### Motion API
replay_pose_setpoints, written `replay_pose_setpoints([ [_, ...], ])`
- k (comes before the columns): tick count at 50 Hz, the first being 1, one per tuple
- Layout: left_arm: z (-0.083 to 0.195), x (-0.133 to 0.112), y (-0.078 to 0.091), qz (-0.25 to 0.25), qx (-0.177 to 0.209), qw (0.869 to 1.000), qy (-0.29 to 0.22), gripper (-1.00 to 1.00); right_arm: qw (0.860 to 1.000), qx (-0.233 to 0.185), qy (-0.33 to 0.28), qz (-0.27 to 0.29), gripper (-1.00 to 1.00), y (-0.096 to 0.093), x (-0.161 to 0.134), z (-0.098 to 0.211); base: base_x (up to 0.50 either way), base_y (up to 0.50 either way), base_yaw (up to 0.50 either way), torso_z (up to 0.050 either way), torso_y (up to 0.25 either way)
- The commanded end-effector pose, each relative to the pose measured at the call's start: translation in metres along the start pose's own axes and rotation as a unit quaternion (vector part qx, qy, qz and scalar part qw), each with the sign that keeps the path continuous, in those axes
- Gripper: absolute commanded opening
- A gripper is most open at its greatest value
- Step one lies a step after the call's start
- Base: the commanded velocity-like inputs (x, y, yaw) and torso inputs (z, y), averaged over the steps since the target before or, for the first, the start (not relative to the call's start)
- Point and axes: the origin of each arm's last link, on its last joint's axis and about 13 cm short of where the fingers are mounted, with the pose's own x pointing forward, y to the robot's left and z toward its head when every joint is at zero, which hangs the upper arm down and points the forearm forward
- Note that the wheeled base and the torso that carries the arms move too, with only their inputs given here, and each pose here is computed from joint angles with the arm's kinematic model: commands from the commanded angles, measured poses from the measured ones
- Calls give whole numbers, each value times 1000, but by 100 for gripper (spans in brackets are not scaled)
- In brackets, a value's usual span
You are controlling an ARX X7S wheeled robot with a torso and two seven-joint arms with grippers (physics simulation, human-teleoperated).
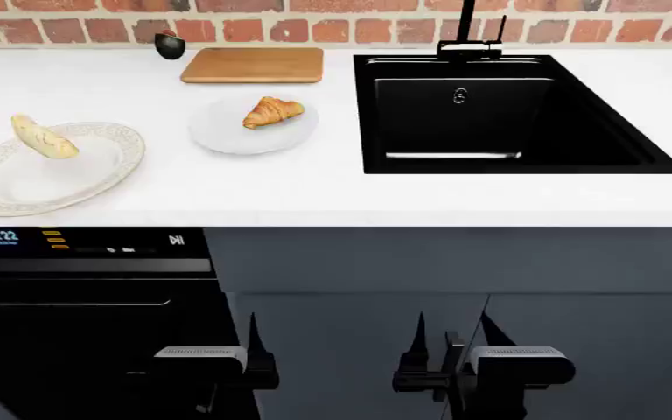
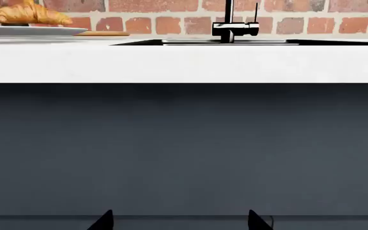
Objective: From the different types of pastries on the counter, select a croissant and place it on the cutting board. Then retrieve a jar of jam from the cabinet and place it alongside the croissant on the cutting board.
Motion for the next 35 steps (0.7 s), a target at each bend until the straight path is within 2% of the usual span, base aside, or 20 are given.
replay_pose_setpoints([
  [1,1,0,0,-2,1,1000,-2,100,1000,-2,1,0,100,1,1,-1,0,0,0,0,0],
  [3,4,0,-1,-2,29,1000,-7,100,1000,-5,3,-1,100,1,2,-1,0,0,0,0,0],
  [12,38,3,-2,-15,64,997,-38,100,1000,-16,-10,-6,100,-3,6,20,0,0,0,44,0],
  [15,53,7,-1,-17,65,996,-51,100,1000,-17,-15,-7,100,-5,10,33,0,0,0,50,0],
  [20,85,12,3,-26,42,997,-64,100,1000,-14,-26,9,100,-10,18,66,0,0,0,50,0],
  [30,143,14,15,-36,33,995,-85,100,996,25,-58,61,100,-22,27,130,0,0,0,50,0],
  [35,168,14,19,-40,27,994,-97,100,993,34,-75,85,100,-26,28,152,48,0,0,50,0],
])
